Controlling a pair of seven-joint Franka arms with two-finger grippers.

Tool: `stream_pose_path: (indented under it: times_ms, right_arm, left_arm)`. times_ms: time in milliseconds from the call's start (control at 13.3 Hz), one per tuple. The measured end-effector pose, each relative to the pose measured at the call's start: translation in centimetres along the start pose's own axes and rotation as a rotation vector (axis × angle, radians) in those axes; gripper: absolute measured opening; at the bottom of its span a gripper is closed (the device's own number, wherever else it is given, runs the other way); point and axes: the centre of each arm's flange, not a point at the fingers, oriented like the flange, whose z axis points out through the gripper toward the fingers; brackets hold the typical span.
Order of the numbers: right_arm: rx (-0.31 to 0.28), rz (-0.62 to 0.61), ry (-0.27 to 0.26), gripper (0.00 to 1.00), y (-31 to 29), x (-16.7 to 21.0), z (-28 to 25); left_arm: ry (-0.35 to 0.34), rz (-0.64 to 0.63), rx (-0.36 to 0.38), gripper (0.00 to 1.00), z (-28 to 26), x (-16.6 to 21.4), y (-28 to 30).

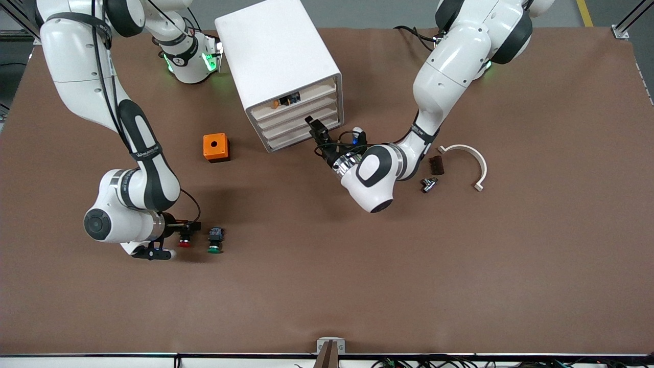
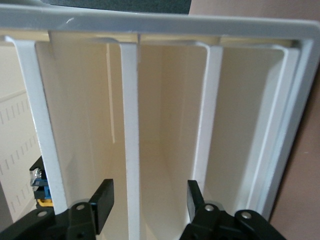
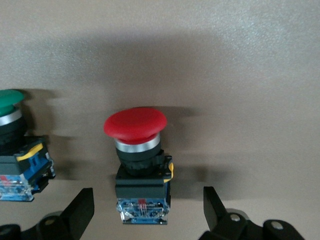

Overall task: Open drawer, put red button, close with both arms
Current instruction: 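Hook the drawer handle with the left gripper while the right gripper grasps the red button, then pull the drawer open with the left gripper while the right gripper lifts the button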

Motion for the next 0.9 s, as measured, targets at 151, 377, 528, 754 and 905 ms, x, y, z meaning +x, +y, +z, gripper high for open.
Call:
stream_pose_path:
  times_ms: [151, 377, 528, 754, 905]
  right_arm:
    - [0.001, 0.01, 0.003, 0.85, 0.0, 0.1, -0.1]
    - [0.002, 0.01, 0.017, 0.69, -0.1, 0.4, -0.7]
    - [0.003, 0.01, 0.023, 0.53, -0.2, 0.6, -1.0]
    - [0.003, 0.01, 0.028, 0.41, -0.2, 0.7, -1.2]
    - [0.003, 0.011, 0.028, 0.41, -0.1, 0.8, -1.2]
  left_arm:
    - [0.009, -0.001, 0.01, 0.62, 1.1, -0.2, 0.0]
    - [0.037, -0.003, 0.021, 0.46, 3.6, -0.4, 0.0]
    - [0.041, 0.003, 0.039, 0.25, 4.1, -0.5, -0.5]
    - [0.043, 0.009, 0.044, 0.15, 3.9, -0.6, -0.7]
    - [0.032, 0.011, 0.042, 0.15, 3.2, -0.7, -0.7]
